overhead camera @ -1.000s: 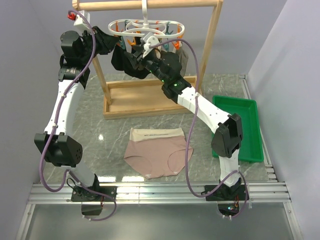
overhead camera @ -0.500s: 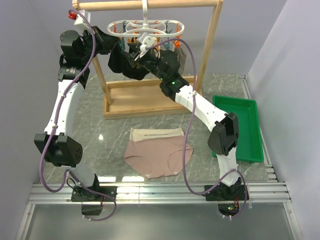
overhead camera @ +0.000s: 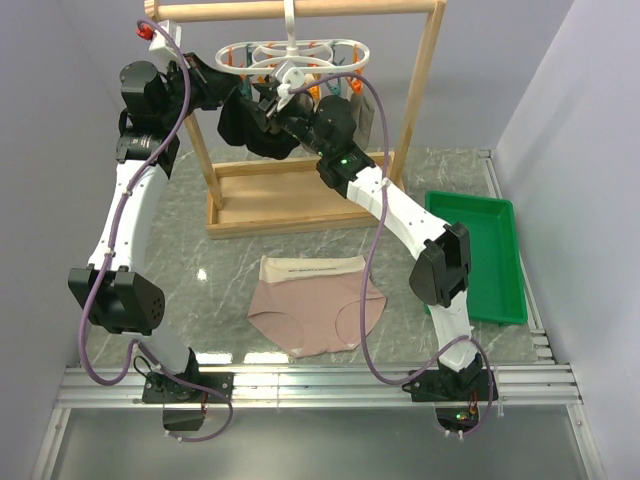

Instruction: Clip the underwear to the hanger

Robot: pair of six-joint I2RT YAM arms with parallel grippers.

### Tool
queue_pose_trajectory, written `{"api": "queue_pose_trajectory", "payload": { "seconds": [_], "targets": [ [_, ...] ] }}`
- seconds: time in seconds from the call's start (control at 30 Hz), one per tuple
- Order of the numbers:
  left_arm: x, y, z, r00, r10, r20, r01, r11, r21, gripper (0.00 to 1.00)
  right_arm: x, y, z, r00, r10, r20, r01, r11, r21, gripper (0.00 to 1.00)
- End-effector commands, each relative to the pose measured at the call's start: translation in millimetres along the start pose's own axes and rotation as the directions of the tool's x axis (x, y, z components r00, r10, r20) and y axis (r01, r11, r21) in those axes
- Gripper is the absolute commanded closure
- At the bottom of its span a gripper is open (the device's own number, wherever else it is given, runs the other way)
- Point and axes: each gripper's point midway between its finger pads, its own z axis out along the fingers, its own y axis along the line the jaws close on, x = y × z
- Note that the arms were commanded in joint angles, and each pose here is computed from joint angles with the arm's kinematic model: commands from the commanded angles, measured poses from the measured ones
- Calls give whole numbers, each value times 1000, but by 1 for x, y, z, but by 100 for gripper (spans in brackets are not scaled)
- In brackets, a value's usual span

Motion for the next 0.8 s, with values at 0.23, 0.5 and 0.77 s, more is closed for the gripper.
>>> {"api": "queue_pose_trajectory", "payload": {
  "seconds": [0.23, 0.5, 0.77],
  "targets": [
    [-20, -36, -16, 999, 12, 45, -17, 995, 96, 99, -19, -21, 5, 999, 17, 45, -19, 999, 39, 55],
    [-17, -35, -16, 999, -5, 40, 1, 996, 90, 100, -13, -16, 3, 999, 25, 24, -25, 999, 23, 58],
    [-22, -39, -16, 998, -15, 57, 9, 994, 111, 99, -11, -15, 2, 1000, 24, 12, -24, 1000, 17, 61]
  ]
}}
